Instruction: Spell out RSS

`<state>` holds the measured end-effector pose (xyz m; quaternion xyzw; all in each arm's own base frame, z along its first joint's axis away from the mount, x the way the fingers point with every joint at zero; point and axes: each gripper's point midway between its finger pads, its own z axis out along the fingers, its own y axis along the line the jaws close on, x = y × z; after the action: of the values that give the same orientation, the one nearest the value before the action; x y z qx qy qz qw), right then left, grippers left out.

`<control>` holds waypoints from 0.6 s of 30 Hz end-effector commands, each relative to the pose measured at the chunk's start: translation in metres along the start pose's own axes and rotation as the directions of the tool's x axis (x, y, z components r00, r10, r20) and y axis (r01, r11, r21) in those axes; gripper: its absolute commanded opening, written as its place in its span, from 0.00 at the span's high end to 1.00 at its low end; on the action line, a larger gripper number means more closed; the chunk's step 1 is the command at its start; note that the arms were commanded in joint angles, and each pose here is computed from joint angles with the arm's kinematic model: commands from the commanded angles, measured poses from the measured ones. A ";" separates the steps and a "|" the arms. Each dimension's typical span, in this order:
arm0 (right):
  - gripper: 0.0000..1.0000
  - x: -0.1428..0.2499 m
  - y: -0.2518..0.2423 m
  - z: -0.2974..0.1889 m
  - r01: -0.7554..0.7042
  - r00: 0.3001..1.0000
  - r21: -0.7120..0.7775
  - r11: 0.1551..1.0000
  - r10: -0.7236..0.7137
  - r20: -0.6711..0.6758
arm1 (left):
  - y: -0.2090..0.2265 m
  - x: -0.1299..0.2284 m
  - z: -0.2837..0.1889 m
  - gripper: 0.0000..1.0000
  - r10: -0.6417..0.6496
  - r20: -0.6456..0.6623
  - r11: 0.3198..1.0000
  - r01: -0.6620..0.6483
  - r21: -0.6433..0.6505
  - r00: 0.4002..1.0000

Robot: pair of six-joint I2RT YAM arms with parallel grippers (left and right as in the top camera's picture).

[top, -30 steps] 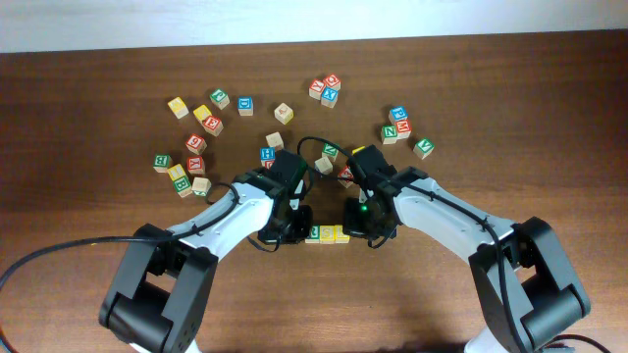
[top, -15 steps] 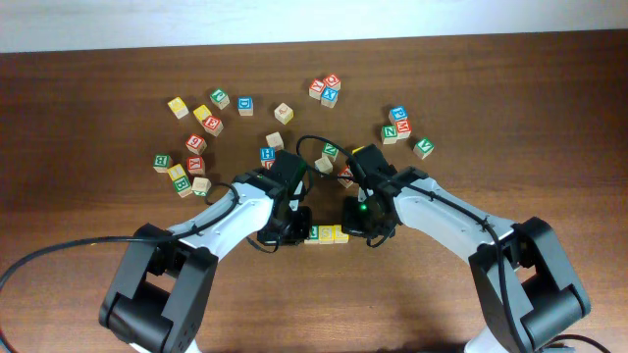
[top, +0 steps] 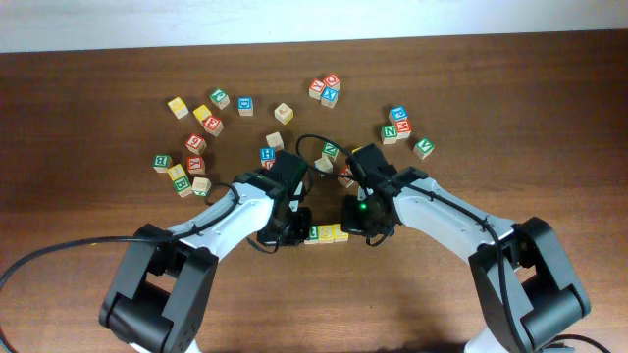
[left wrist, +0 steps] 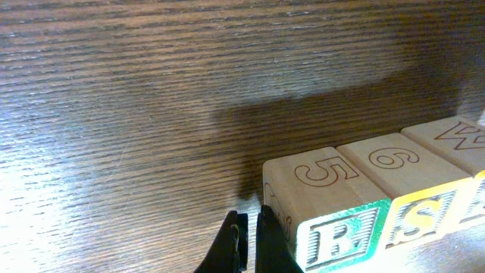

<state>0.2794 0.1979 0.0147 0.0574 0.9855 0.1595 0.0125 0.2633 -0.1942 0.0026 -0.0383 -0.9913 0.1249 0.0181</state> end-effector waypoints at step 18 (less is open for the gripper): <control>0.96 0.008 0.012 0.005 0.033 0.999 -0.022 0.999 -0.034 -0.012 | -0.004 0.006 0.006 1.00 -0.007 -0.027 1.000 0.007 0.013 1.000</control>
<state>0.2802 0.2014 0.0148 0.0503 0.9860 0.1578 0.0197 0.2638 -0.1924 0.0022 -0.0380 -0.9919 0.1198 0.0165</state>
